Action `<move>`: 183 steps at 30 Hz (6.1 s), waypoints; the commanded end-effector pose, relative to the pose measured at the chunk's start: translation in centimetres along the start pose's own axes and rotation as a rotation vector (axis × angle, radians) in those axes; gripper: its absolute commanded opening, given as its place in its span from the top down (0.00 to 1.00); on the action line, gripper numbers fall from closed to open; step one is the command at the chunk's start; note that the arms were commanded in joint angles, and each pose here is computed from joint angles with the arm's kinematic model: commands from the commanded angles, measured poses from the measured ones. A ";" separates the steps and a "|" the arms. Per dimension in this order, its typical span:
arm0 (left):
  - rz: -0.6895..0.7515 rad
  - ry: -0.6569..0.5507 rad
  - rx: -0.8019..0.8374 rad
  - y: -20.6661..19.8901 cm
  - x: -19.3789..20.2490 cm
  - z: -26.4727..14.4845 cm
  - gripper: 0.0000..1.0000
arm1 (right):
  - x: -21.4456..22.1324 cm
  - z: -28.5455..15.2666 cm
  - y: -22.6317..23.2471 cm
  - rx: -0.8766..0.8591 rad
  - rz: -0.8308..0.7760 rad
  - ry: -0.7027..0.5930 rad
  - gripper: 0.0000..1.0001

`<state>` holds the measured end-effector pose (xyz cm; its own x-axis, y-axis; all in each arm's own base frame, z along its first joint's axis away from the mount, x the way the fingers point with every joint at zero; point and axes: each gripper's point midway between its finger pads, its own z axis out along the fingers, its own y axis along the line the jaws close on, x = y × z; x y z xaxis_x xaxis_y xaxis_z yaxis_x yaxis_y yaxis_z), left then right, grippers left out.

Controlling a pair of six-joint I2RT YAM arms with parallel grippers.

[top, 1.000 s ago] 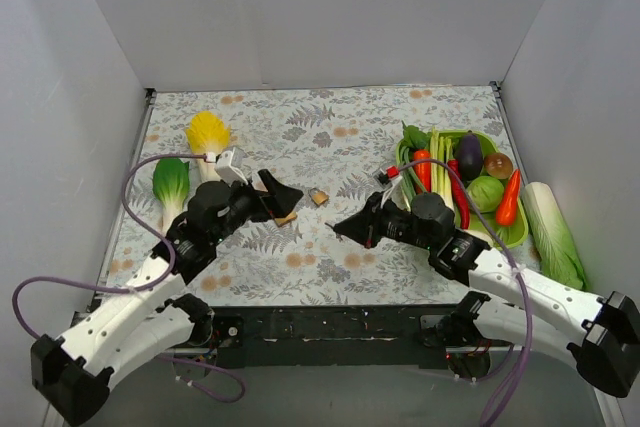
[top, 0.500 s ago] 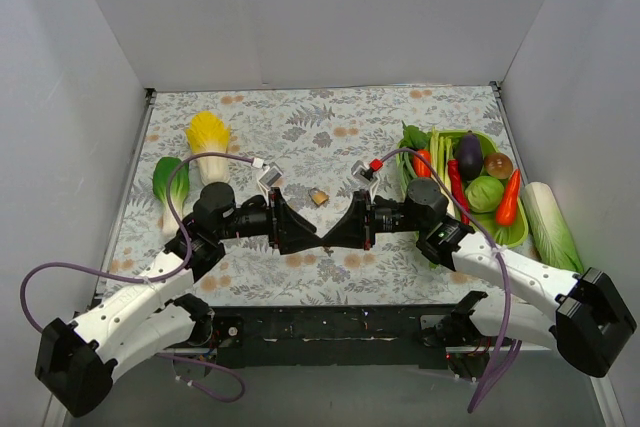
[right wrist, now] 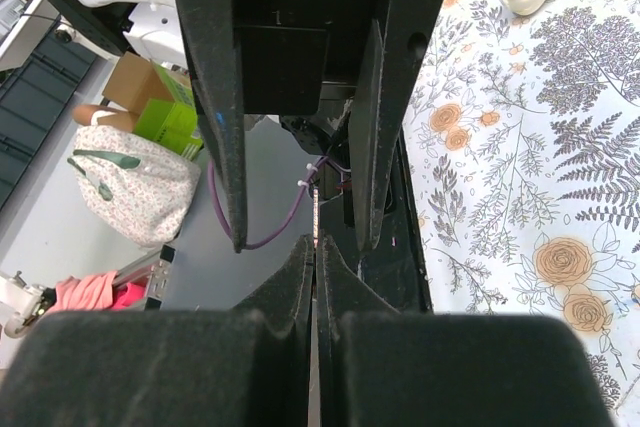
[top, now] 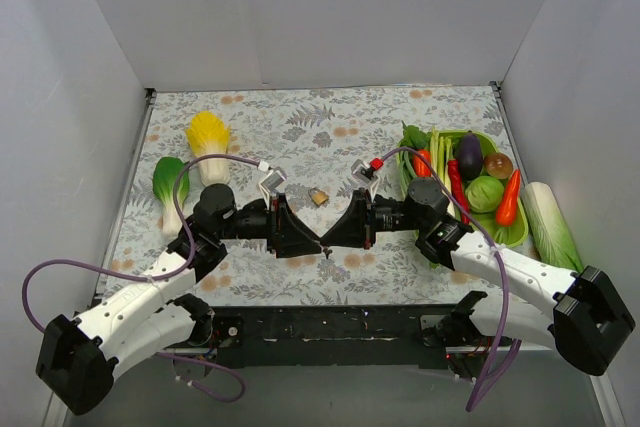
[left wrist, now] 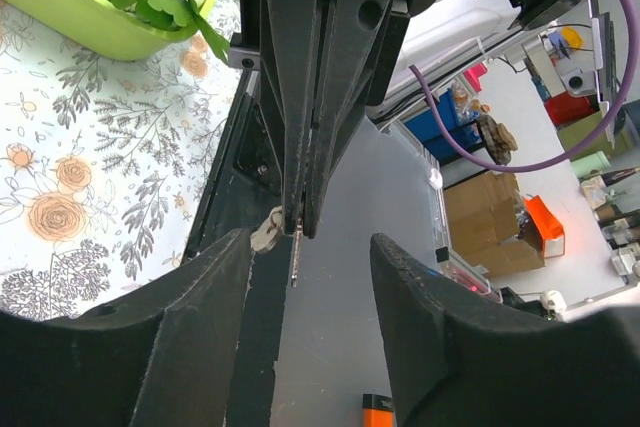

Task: Unlock with the key
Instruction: Adjust the key.

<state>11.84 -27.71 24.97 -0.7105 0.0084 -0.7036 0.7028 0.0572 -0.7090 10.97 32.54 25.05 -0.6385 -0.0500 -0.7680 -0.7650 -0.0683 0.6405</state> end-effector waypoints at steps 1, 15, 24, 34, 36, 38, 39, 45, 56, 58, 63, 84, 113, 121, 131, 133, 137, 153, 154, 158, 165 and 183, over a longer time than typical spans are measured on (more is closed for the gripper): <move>0.018 0.001 0.021 -0.5 0.3 -0.4 0.49 | -2.2 0.1 1.1 -0.035 -0.074 -0.048 0.99; 0.010 -0.062 -0.011 0.3 -0.3 -0.2 0.73 | -2.0 0.2 0.8 -0.033 -0.065 -0.034 0.99; 0.001 -0.069 -0.001 0.5 -0.2 -0.1 0.94 | -1.5 0.3 0.3 -0.025 -0.062 -0.017 0.99; -0.062 -0.105 -0.085 1.9 -0.2 -0.3 1.00 | -1.3 0.1 -0.7 0.039 -0.069 -0.015 0.99; -0.105 -0.109 -0.141 2.8 -0.5 -0.2 1.00 | -2.0 -0.1 -1.0 0.079 -0.133 -0.013 0.84; -0.185 -0.107 -0.231 4.3 -0.2 -0.3 1.00 | -1.7 -0.6 -2.4 0.173 -0.166 0.017 0.56; -0.223 -0.107 -0.246 4.3 -0.4 -0.3 1.00 | -2.2 -0.7 -2.4 0.198 -0.190 0.015 0.47; -0.523 -0.078 -0.471 6.9 1.2 -1.2 1.00 | -1.4 -1.5 -4.1 0.395 -0.373 0.087 0.23; -0.874 -0.078 -0.535 7.0 3.8 -2.1 1.00 | 1.4 0.0 -5.6 0.658 -0.623 0.117 0.34; -0.904 -0.073 -0.510 6.7 3.9 -2.0 1.00 | 2.0 0.6 -5.7 0.687 -0.689 0.141 0.35; -0.972 -0.068 -0.523 6.9 4.7 -2.2 1.00 | 3.1 1.9 -5.7 0.729 -0.811 0.188 0.38; -1.008 -0.046 -0.582 6.5 5.0 -2.8 1.00 | 4.8 4.0 -6.7 0.863 -1.018 0.232 0.47; -0.882 -0.091 -0.544 6.1 3.2 -2.7 0.30 | 5.2 4.3 -7.5 0.892 -0.957 0.191 0.99; -0.682 -0.285 -0.740 8.5 1.4 -6.2 0.02 | 5.9 3.5 -6.1 0.606 -0.680 0.183 0.99; -0.598 -0.364 -0.979 12.3 1.6 -9.3 0.02 | 6.2 2.3 -4.1 0.314 -0.364 0.190 0.99; -0.558 -0.342 -0.949 12.1 1.0 -8.7 0.03 | 5.8 2.4 -3.5 0.240 -0.322 0.172 0.99; -0.373 -0.409 -0.804 9.7 -2.3 -7.9 0.02 | 5.3 1.9 -2.6 0.113 -0.228 0.145 0.99; -0.054 -0.045 -0.117 -0.5 -0.4 -2.3 0.30 | 5.5 1.1 1.8 -0.213 -0.048 0.230 0.99; -0.055 -0.032 -0.108 -0.6 -0.3 -2.2 0.37 | 5.3 1.1 1.9 -0.222 -0.054 0.224 0.99; -0.069 0.003 -0.090 -0.4 0.4 -2.0 0.40 | 5.1 1.3 2.0 -0.231 -0.042 0.214 0.99; -0.070 0.028 -0.041 -1.3 1.6 -2.2 0.35 | 4.6 1.6 2.0 -0.260 -0.018 0.199 0.99; -0.104 0.069 -0.034 -0.9 2.1 -1.5 0.49 | 4.5 2.2 1.5 -0.280 0.000 0.196 0.99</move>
<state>10.19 -26.09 23.81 -0.7961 0.0470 -0.6033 0.6038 0.1259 -0.7871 6.43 34.05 21.05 -0.6309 -0.2766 -0.7249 -0.6648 -0.2889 0.6889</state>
